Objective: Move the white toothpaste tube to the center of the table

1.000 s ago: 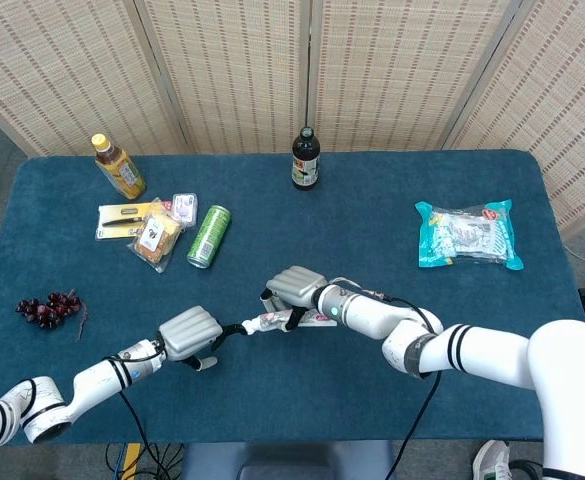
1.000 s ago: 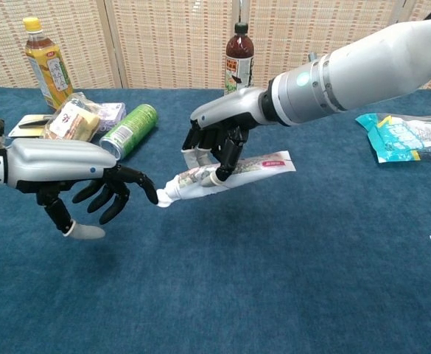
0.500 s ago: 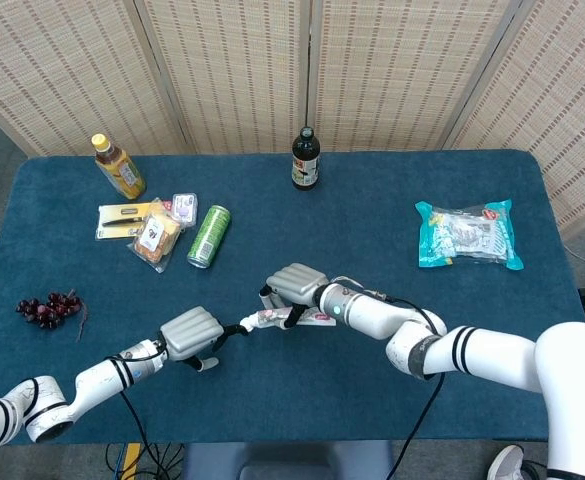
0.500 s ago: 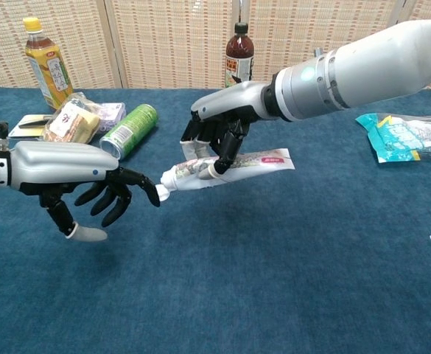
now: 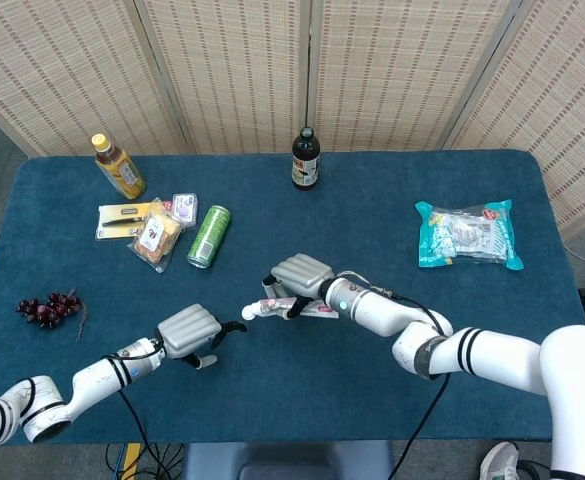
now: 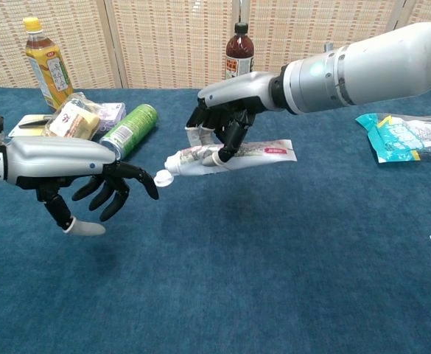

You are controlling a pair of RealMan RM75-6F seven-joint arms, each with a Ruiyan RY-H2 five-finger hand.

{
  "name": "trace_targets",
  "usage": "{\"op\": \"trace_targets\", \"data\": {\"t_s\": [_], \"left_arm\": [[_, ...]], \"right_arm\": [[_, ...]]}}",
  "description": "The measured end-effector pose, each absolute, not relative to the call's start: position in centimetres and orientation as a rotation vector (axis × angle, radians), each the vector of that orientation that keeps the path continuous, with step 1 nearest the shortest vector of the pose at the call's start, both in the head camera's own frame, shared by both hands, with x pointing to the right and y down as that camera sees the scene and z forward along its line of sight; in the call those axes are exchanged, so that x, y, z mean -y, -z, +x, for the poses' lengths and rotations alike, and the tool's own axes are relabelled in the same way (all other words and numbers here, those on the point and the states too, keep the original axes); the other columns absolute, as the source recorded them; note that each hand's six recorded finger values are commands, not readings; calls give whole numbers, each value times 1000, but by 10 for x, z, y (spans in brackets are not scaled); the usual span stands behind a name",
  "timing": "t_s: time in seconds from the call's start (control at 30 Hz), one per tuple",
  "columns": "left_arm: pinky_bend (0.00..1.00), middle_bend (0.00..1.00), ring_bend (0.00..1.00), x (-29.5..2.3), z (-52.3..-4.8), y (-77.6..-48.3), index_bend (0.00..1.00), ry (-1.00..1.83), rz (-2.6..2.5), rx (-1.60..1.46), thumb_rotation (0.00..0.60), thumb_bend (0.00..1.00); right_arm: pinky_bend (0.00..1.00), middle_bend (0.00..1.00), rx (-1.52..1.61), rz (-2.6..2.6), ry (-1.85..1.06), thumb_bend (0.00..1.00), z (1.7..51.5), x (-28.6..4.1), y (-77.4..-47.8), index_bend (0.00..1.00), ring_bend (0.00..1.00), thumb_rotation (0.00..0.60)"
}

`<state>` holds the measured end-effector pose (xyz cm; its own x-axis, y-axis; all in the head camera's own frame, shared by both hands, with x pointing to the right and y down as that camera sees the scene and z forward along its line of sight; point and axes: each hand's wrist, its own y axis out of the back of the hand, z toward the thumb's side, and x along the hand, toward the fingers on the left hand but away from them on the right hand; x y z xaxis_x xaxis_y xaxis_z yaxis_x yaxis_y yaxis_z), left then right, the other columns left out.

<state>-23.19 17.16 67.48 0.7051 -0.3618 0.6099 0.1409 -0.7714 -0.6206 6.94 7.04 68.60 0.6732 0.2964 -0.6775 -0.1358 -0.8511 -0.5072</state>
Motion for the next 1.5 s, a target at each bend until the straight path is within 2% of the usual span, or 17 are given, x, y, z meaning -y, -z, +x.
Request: {"op": "trace_targets", "data": {"t_s": [0.13,0.23,0.5,0.63,0.8,1.23,1.37,1.5], "left_arm": [[638,561,556,-166,-245,-669,191,1023,-2224,-186,600,285],[639,560,556,-164,-255,-665,191,1053,-2196,-187,600,285],[638,559,555,-161,-279,-658,191,1136,-2145,-208,600,285],[638,559,554,-158,-285,-655,190,1157,-2135,-233,600,285],[639,559,554,-157,-288,-653,191,1167,-2128,-246,600,286],[638,540,539,-154,-292,-649,190,1173,-2116,-273,600,285],[620,464,440,-150,-299,-648,155,1194,-2103,-308,600,285],[511,372,344,-143,-313,-646,147,1231,-2056,-397,600,285]], "right_arm": [[461,758,156,-2338,-1080,996,73,-70,-690,945,632,600],[461,719,180,-2330,-1071,877,72,-72,-694,902,585,600],[385,549,199,-2309,-1069,603,67,-78,-704,640,454,600],[332,472,195,-2283,-1062,511,63,-79,-707,540,383,600],[270,341,208,-2260,-1057,350,58,-81,-711,329,279,600],[177,173,261,-2212,-1073,224,66,-71,-705,101,132,600],[177,169,316,-2170,-1089,203,88,-60,-692,94,121,600],[178,178,395,-2092,-1125,208,124,-52,-674,94,121,600]]}}
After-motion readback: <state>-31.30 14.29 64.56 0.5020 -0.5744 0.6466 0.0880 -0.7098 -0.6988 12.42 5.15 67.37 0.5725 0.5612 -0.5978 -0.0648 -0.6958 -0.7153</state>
